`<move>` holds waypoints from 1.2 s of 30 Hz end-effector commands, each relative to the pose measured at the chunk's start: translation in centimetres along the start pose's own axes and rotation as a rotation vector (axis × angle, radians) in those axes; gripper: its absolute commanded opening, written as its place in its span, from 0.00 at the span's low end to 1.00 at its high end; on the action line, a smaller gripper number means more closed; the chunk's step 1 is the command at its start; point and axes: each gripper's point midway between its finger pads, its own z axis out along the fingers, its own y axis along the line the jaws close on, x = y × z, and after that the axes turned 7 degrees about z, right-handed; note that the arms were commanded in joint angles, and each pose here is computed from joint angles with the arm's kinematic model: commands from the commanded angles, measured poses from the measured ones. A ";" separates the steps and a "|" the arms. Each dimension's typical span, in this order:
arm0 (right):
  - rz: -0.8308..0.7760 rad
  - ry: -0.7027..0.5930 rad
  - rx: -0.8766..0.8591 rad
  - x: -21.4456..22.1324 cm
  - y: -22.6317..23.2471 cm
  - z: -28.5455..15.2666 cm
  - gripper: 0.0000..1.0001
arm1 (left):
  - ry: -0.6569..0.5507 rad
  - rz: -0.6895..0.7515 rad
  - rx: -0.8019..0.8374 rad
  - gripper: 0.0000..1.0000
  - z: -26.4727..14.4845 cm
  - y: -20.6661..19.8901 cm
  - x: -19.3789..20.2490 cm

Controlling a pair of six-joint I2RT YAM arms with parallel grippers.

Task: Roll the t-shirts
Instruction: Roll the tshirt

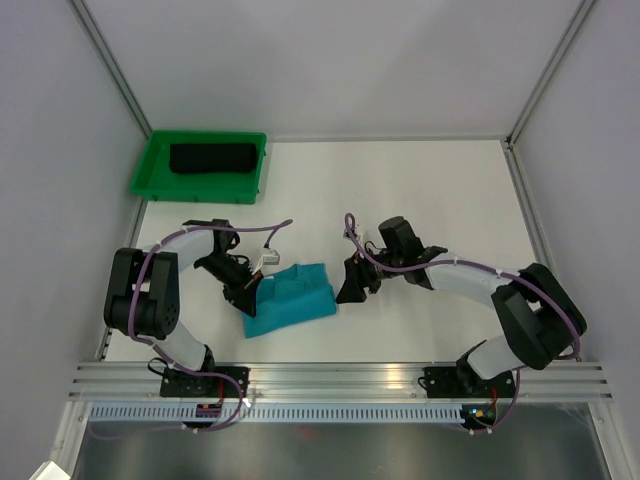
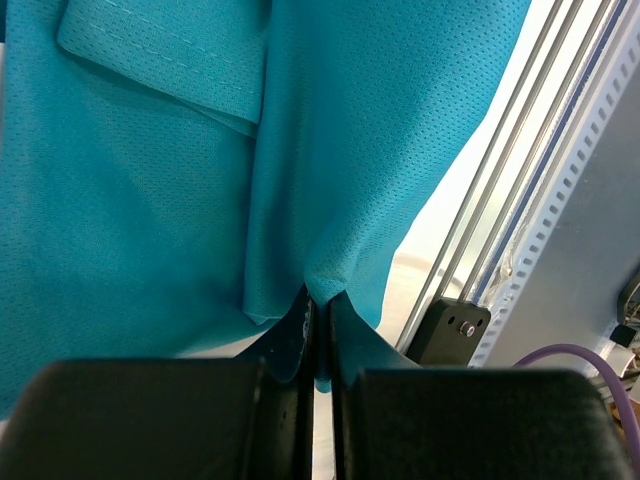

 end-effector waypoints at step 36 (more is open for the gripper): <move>0.305 0.108 -0.111 0.9 1.6 1.5 0.00 | -0.030 0.047 -0.051 0.05 -0.5 -0.1 -2.2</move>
